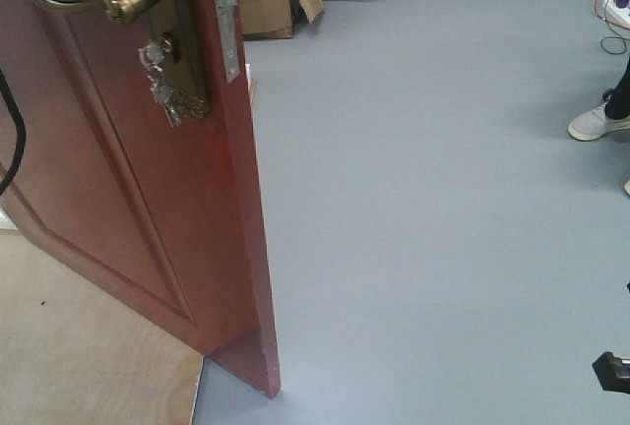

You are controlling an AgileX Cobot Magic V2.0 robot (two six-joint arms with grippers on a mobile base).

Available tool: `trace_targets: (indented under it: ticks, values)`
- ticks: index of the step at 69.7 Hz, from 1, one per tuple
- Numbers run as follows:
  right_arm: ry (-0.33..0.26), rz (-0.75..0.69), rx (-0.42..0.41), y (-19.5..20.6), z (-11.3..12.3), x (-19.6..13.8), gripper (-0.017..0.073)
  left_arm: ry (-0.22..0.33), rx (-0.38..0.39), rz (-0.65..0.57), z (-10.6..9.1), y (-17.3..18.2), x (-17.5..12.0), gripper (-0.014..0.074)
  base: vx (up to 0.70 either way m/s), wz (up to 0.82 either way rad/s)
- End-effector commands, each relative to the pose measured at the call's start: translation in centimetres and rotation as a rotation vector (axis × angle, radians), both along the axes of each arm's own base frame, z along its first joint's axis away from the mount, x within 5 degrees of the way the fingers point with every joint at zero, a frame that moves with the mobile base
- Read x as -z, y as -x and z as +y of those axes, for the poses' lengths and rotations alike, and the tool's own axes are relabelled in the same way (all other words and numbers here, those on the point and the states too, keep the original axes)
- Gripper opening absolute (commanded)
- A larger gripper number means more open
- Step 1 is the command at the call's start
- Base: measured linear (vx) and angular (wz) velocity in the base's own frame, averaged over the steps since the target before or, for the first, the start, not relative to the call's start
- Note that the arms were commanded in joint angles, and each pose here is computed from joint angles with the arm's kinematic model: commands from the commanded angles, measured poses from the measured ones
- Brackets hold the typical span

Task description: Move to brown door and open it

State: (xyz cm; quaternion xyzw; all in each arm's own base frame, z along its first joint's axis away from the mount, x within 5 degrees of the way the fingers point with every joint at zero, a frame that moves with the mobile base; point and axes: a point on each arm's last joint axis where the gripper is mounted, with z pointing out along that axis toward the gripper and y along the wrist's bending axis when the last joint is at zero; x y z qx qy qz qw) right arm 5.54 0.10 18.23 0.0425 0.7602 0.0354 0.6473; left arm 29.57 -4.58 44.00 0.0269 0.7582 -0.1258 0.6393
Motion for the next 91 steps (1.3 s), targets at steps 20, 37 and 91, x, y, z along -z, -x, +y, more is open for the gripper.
trace_targets:
  ticks: [20,37,91]
  values:
    - [0.016,-0.086,0.009,-0.03,-0.09,-0.70,0.0000,0.043,-0.024,-0.117,0.19,0.80,-2.26,0.0011,0.18,0.02]
    - [0.016,-0.086,0.009,-0.03,-0.09,-0.70,0.0000,0.043,-0.024,-0.119,0.19,0.80,-2.27,0.0011,0.19,0.01]
    - [0.016,-0.086,0.009,-0.03,-0.09,-0.70,0.0000,0.043,-0.024,-0.119,0.19,0.80,-2.27,0.0011,0.18,-0.02]
